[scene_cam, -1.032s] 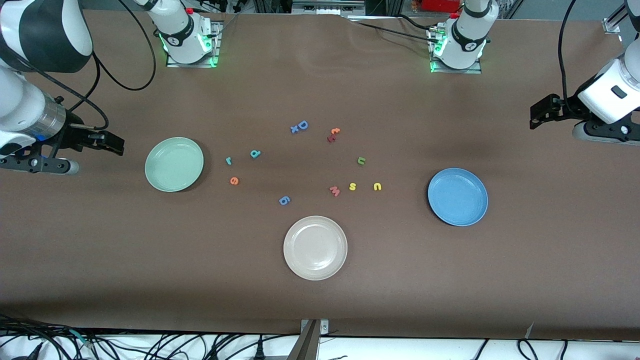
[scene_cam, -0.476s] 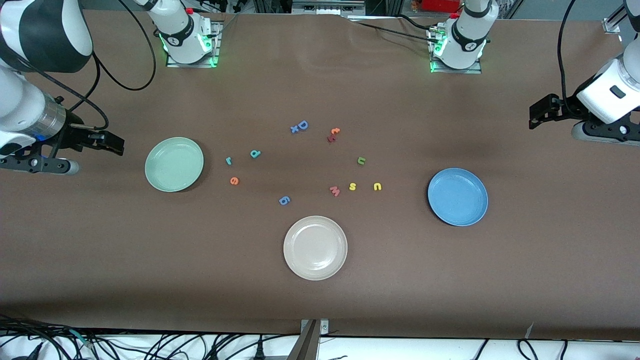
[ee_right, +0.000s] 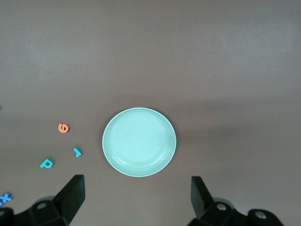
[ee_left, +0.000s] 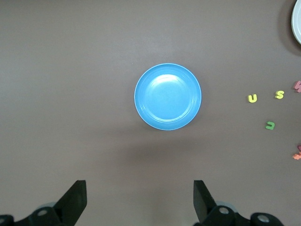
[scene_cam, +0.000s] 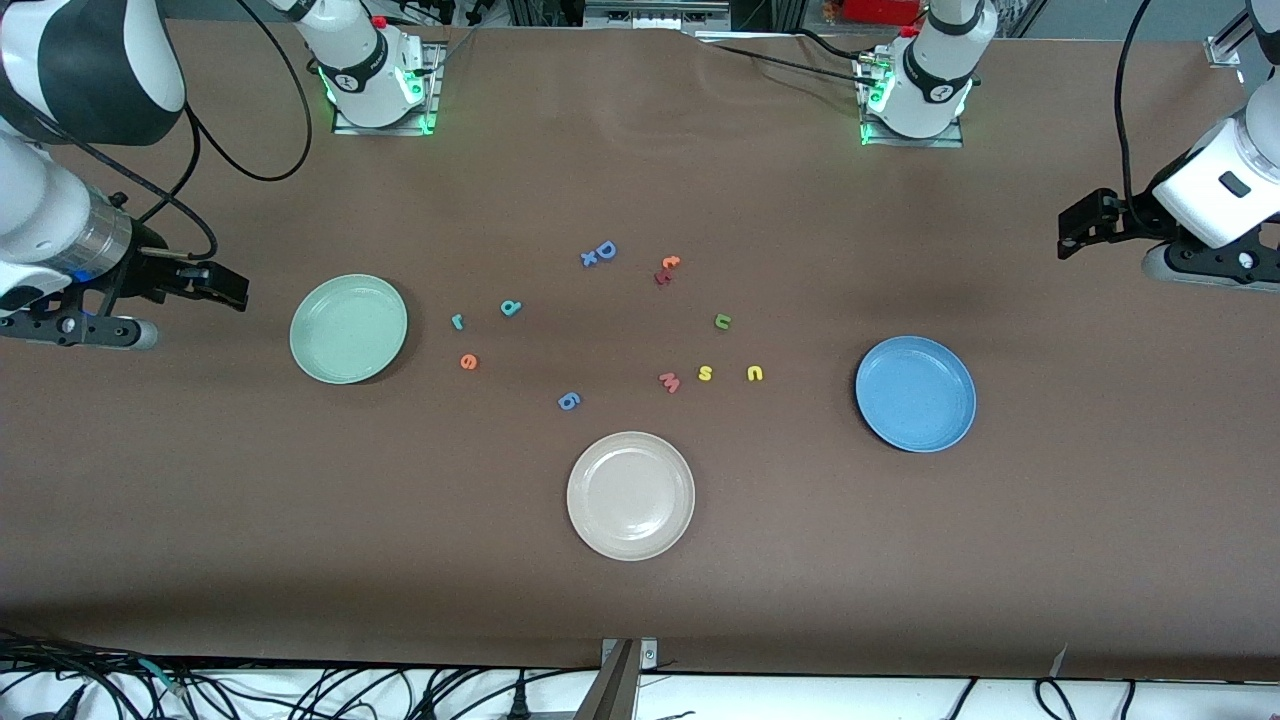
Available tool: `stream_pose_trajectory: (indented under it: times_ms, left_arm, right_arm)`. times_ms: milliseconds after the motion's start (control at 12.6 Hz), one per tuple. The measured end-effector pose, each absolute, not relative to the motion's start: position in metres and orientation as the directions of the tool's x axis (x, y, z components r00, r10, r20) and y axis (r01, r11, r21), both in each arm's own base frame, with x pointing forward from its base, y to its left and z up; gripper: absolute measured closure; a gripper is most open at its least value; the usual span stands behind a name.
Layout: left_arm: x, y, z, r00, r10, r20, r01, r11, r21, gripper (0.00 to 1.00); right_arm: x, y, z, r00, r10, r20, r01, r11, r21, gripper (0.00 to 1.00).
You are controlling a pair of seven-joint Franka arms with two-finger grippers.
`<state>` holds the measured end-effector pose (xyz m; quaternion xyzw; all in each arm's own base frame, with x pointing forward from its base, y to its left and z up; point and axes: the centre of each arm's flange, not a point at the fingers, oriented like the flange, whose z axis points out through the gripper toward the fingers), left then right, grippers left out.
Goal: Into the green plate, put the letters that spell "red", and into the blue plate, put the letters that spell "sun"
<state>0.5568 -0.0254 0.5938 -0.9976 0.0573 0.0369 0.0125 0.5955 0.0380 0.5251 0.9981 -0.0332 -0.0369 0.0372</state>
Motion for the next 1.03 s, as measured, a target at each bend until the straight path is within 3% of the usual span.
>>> stream_pose_trajectory:
  times_ms: [556,1032]
  left_arm:
    - [0.559,-0.037,0.578,0.986,-0.128,-0.107,-0.131,-0.991,-0.018,0.00]
    - [0.559,-0.127,0.535,0.973,-0.137,-0.184,-0.144,-0.989,-0.023,0.00]
  right_arm:
    - [0.595,0.038,0.525,0.995,-0.069,-0.072,-0.063,-0.995,0.077,0.00]
    - [0.595,0.038,0.525,0.995,-0.069,-0.073,-0.063,-0.995,0.077,0.00]
